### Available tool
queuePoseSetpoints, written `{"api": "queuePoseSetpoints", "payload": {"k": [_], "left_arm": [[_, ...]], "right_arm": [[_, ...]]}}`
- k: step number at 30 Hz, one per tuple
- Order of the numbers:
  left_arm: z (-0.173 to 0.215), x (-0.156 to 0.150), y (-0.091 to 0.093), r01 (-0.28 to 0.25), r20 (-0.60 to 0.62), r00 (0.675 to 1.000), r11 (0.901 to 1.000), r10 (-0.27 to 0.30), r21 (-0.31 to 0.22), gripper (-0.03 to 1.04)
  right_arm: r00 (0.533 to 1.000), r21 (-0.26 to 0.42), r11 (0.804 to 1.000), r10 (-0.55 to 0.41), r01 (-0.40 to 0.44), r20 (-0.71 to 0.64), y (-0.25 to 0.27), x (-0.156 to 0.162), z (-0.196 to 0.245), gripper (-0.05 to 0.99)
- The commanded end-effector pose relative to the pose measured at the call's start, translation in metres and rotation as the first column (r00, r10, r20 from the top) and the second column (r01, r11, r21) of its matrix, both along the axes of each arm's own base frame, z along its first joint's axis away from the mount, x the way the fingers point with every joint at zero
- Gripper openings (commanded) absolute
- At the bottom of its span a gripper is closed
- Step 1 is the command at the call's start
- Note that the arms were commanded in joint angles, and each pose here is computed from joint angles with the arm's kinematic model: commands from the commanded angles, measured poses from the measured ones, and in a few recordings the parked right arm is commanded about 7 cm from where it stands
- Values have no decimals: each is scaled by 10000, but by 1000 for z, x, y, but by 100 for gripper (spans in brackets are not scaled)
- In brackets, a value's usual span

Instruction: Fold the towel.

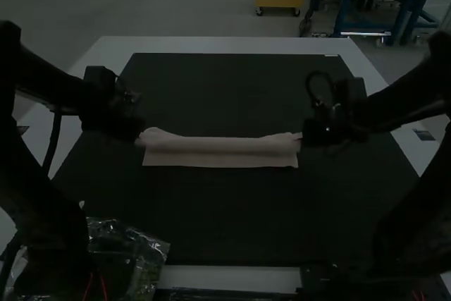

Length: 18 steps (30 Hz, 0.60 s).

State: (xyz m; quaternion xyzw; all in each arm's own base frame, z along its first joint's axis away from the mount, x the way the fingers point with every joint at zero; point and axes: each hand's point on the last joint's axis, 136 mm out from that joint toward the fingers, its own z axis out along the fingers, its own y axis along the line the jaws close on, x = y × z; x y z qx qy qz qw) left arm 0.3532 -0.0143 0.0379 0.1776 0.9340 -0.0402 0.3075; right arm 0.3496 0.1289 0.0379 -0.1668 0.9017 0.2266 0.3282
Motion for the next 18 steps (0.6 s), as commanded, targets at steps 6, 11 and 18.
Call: {"api": "queuePoseSetpoints", "payload": {"k": [6,11,18], "left_arm": [[0,-13,18,-69,288,9996,9948,40,1012,2],[0,-10,18,-95,540,9985,9943,37,1063,2],[-14,-20,21,-268,582,9981,9908,192,1324,8]], "right_arm": [[9993,-200,9991,-373,373,36,-19,-7,-3,-2],[9985,-189,9983,-547,546,-54,-24,-10,-9,-2],[9956,-629,9937,-932,924,-105,-34,-12,-21,14]]}}
